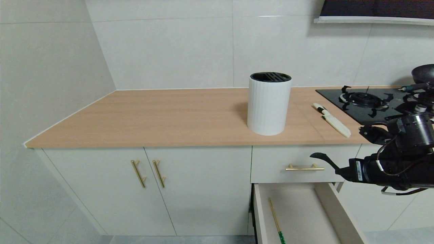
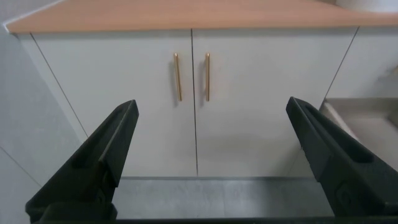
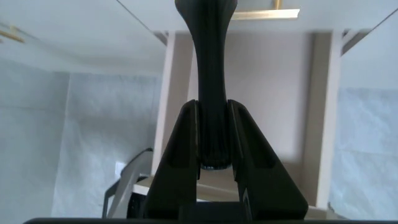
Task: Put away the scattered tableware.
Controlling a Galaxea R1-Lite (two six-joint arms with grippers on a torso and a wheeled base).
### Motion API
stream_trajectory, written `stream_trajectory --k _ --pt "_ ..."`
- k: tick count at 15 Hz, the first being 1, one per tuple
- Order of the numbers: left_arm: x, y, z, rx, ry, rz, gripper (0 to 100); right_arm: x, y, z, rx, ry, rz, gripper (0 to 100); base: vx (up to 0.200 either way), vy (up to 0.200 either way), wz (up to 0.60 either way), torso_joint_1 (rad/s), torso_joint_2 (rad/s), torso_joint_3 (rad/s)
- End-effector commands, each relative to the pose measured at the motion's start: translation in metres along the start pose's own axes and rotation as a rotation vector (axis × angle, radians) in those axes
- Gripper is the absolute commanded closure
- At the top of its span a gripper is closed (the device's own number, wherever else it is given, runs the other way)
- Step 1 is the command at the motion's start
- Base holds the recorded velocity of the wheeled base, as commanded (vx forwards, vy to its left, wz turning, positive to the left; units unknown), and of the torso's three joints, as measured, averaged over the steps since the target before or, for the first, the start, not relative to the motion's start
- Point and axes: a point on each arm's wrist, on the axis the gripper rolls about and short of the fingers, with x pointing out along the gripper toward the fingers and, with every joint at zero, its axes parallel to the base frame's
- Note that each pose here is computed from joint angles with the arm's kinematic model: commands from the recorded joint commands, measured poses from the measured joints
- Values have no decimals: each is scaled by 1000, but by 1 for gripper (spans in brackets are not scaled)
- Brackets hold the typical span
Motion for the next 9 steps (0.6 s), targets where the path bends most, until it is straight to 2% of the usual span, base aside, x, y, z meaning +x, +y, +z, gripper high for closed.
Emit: stream_trajectory --k 1,9 --pt "0 0 0 0 1 0 0 8 -2 -3 4 28 -6 100 0 0 0 -198 496 295" --pt "0 0 0 0 1 0 0 19 -4 -7 5 36 -23 100 0 0 0 -184 482 295"
